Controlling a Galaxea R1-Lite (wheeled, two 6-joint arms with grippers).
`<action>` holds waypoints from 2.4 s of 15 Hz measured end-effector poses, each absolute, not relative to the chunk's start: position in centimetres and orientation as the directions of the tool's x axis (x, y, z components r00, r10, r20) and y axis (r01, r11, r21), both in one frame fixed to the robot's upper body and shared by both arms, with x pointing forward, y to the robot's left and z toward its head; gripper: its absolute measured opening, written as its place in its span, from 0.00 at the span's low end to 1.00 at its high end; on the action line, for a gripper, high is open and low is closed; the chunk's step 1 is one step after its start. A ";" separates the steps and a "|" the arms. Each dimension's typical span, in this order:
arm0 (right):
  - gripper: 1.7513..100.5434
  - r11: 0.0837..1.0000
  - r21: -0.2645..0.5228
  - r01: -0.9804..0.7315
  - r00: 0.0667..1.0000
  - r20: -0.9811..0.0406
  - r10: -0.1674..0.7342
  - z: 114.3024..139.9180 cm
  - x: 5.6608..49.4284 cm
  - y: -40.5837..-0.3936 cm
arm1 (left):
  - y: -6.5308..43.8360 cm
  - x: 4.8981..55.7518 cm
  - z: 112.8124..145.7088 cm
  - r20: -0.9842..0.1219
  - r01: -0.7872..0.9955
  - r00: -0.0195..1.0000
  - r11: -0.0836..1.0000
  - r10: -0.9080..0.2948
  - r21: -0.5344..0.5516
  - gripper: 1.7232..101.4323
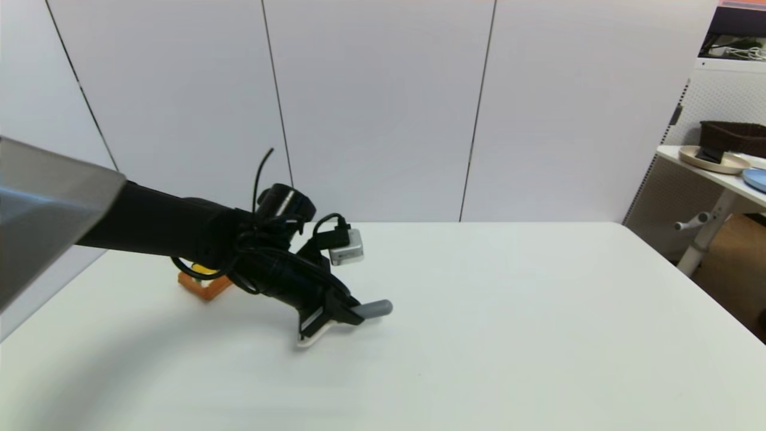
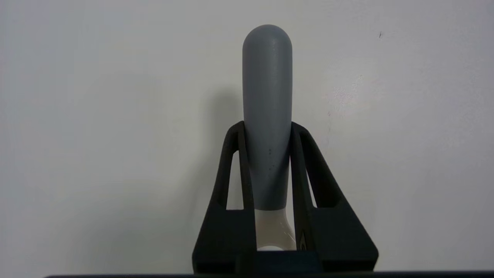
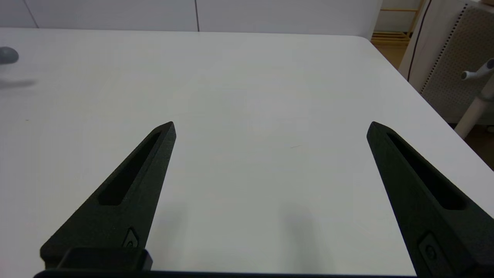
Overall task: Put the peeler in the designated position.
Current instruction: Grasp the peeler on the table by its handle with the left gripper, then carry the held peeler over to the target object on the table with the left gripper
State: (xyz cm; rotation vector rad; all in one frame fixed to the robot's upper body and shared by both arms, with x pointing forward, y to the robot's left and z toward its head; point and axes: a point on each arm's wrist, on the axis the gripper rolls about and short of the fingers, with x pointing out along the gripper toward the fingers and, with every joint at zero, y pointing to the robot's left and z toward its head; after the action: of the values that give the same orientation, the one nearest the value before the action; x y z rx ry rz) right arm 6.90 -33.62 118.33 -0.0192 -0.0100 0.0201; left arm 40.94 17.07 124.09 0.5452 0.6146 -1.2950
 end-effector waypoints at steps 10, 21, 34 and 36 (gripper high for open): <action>0.97 1.000 -0.020 -0.020 1.000 0.009 0.020 118.3 6.9 -33.6 | 33.6 45.6 133.1 -0.576 0.739 0.669 0.496 -0.469 0.455 0.16; 0.97 1.000 -0.019 -0.020 1.000 0.009 0.021 118.3 6.9 -33.6 | 40.4 54.0 127.4 -0.571 0.753 0.624 0.214 -0.534 0.622 0.16; 0.97 1.000 -0.019 -0.020 1.000 0.009 0.021 118.3 6.9 -33.6 | 40.4 55.7 121.2 -0.611 0.830 0.522 0.189 -0.595 0.524 0.21; 0.97 1.000 -0.019 -0.020 1.000 0.009 0.021 118.3 6.9 -33.6 | 40.4 55.8 121.1 -0.613 0.831 0.520 0.188 -0.595 0.524 0.38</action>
State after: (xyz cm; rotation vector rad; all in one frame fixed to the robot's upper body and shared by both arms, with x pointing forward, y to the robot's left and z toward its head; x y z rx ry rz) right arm 6.90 -33.62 118.33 -0.0192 -0.0091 0.0206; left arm 55.76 40.37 121.14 0.9376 0.2990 -1.0241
